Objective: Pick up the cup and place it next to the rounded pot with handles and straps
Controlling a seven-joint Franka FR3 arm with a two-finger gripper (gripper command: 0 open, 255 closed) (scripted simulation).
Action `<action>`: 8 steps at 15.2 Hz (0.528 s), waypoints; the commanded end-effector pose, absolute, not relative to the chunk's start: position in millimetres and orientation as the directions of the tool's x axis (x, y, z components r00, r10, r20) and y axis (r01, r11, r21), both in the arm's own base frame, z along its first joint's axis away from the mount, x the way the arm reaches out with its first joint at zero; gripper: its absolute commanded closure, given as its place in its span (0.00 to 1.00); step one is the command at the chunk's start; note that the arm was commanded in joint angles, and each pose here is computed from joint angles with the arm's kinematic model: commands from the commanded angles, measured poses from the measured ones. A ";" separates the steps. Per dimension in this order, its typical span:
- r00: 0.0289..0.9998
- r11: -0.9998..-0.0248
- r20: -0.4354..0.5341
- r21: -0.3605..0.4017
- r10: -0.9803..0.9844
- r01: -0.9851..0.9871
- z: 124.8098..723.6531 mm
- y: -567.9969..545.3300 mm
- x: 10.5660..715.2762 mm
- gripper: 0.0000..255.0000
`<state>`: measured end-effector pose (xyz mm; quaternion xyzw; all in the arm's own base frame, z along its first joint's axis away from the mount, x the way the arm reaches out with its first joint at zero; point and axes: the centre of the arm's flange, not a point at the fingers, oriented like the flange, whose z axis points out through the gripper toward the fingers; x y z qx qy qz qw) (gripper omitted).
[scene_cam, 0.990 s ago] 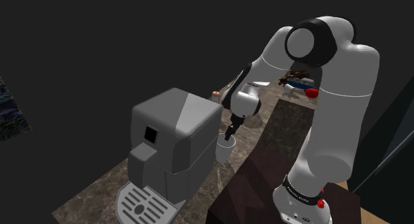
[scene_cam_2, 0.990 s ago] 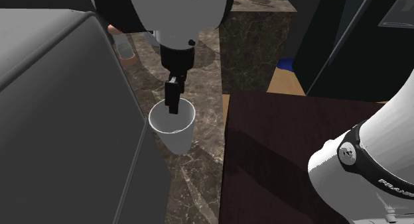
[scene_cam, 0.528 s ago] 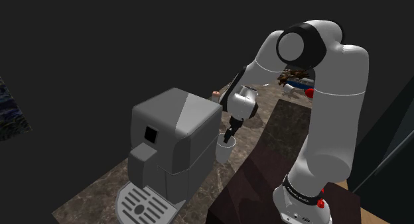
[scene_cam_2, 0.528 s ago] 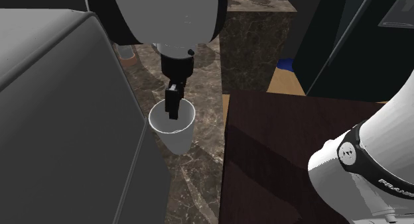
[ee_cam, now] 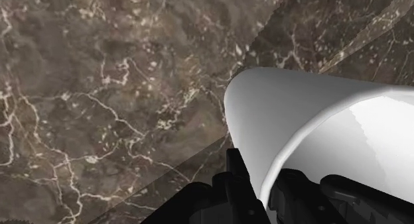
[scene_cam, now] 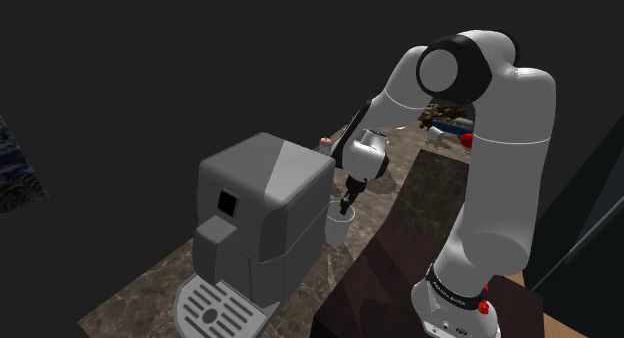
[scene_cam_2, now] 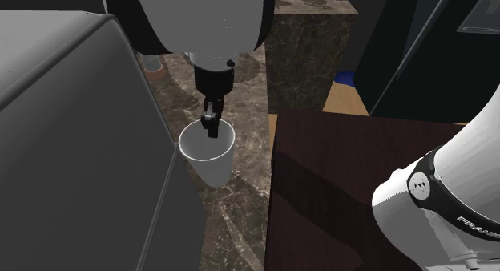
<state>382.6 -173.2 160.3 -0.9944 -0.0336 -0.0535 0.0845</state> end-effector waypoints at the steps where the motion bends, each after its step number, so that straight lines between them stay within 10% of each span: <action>1: 0.992 -0.983 0.112 -0.165 0.058 0.076 160.3 -173.0 382.6 1.00; 8: 0.992 -0.983 0.112 -0.165 0.058 0.076 170.8 -173.0 382.6 1.00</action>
